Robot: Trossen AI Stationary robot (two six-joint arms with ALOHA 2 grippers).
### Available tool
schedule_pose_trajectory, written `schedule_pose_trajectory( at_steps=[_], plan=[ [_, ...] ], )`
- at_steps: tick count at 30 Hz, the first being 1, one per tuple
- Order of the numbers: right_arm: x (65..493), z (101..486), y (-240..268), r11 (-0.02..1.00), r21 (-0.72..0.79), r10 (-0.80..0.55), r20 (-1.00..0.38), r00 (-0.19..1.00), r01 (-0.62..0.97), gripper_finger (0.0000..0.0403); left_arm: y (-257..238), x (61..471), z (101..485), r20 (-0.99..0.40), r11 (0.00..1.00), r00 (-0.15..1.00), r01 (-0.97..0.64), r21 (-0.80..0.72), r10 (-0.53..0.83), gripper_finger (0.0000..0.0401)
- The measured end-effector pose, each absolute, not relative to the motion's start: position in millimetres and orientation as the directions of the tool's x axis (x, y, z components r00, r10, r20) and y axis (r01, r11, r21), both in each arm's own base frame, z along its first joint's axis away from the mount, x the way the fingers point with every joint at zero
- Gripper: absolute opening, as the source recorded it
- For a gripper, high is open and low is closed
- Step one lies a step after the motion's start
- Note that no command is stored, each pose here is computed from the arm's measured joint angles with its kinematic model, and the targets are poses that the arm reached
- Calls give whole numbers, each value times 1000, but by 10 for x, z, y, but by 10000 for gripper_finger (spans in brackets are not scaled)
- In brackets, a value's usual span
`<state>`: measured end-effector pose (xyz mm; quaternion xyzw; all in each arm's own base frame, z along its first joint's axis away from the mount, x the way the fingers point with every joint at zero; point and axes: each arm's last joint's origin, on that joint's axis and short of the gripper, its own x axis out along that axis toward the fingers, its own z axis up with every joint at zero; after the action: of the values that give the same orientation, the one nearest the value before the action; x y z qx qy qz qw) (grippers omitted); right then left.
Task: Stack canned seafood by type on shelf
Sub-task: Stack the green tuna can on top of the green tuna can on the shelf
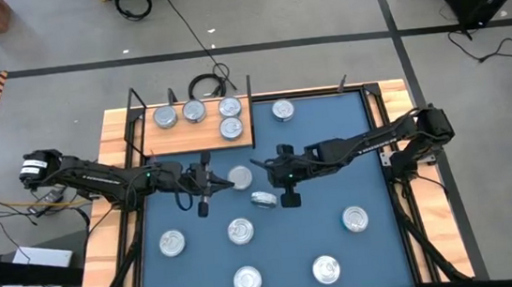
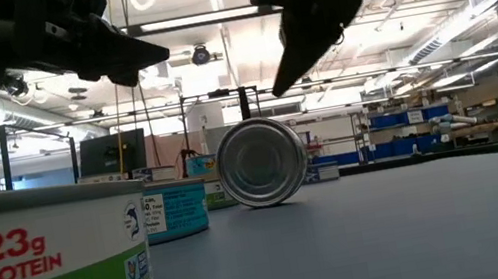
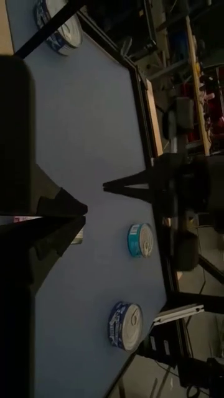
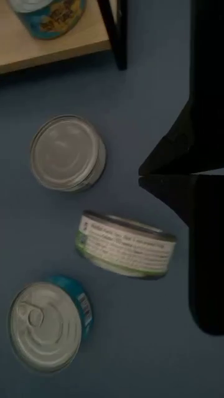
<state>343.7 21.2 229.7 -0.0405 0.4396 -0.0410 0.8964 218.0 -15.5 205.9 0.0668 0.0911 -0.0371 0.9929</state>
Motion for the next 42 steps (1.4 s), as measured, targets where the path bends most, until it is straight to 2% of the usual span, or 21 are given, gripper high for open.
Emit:
schedule_pose_trajectory(
  at_steps=[8, 16, 20, 26, 33, 42],
  plan=[
    [3087, 2360, 169, 990, -113, -140, -685, 715, 86, 2, -155, 2177, 2043, -203, 988, 977, 89, 125, -63, 5],
    [2589, 2400, 190, 964, -108, -261, -582, 770, 245, 1, -155, 2177, 2041, -205, 984, 977, 95, 151, -63, 9],
    [2411, 2277, 223, 959, -109, -274, -590, 759, 262, 1, -149, 2177, 2040, -206, 975, 978, 84, 205, -41, 33],
    [2290, 2090, 253, 947, -81, -298, -584, 755, 311, 0, -150, 2177, 2023, -227, 977, 973, 86, 197, -40, 90],
    [2264, 1985, 301, 952, -48, -277, -557, 783, 303, 0, -169, 2429, 2067, -363, 987, 931, 91, 132, -37, 149],
    [2259, 1993, 387, 960, -22, -246, -549, 799, 280, 0, -228, 2841, 2074, -473, 967, 871, 218, 129, -133, 163]
  ],
)
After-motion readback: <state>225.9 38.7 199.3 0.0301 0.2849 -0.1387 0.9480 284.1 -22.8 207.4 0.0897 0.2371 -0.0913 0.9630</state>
